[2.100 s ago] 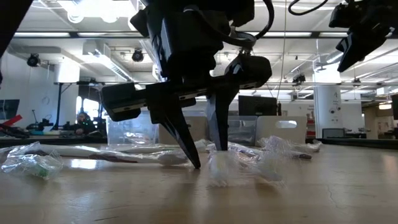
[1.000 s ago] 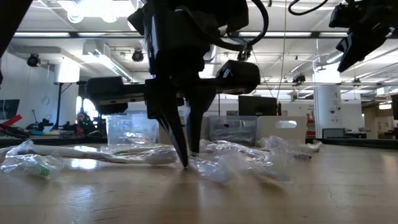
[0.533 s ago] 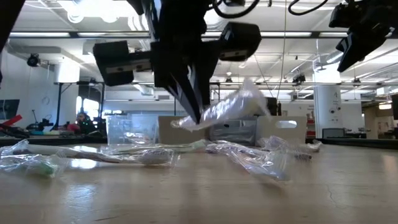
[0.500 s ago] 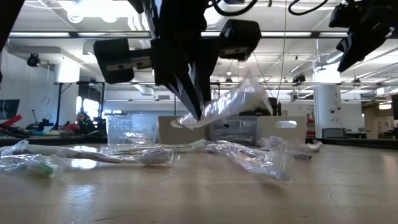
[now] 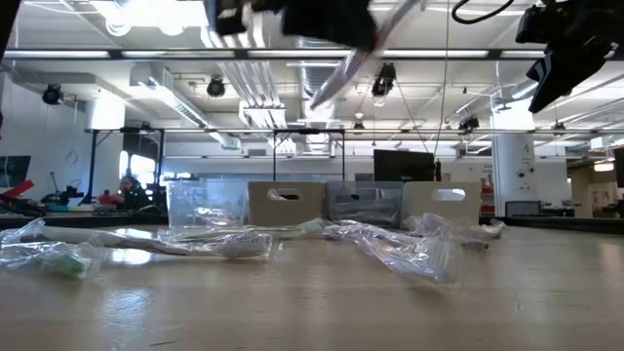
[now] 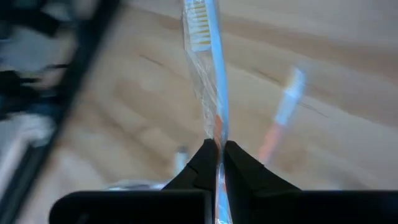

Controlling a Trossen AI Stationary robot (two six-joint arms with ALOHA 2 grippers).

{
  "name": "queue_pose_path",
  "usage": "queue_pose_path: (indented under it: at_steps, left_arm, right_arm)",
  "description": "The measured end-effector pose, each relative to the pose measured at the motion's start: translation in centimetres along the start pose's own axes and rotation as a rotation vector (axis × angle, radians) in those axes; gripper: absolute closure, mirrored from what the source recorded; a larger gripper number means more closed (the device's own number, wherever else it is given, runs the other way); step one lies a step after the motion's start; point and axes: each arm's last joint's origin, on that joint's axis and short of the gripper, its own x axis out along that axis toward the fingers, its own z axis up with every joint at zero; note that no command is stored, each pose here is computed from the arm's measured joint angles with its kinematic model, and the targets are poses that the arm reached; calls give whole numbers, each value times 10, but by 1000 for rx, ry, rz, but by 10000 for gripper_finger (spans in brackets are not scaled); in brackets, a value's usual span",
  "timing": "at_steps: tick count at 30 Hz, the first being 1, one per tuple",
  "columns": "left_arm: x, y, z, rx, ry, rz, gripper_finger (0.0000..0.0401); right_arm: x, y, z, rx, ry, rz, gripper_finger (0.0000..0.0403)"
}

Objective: Pick & Place Toothbrushes
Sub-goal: Put the orange toothbrush into the white transparent bin

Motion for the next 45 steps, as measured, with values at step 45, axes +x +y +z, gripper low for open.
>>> queue_pose_path:
  at_steps: [45]
  left_arm:
    - [-275, 121, -69, -1289, -204, 1900, 387]
  right_arm:
    - [0, 0, 0, 0, -3, 0, 394]
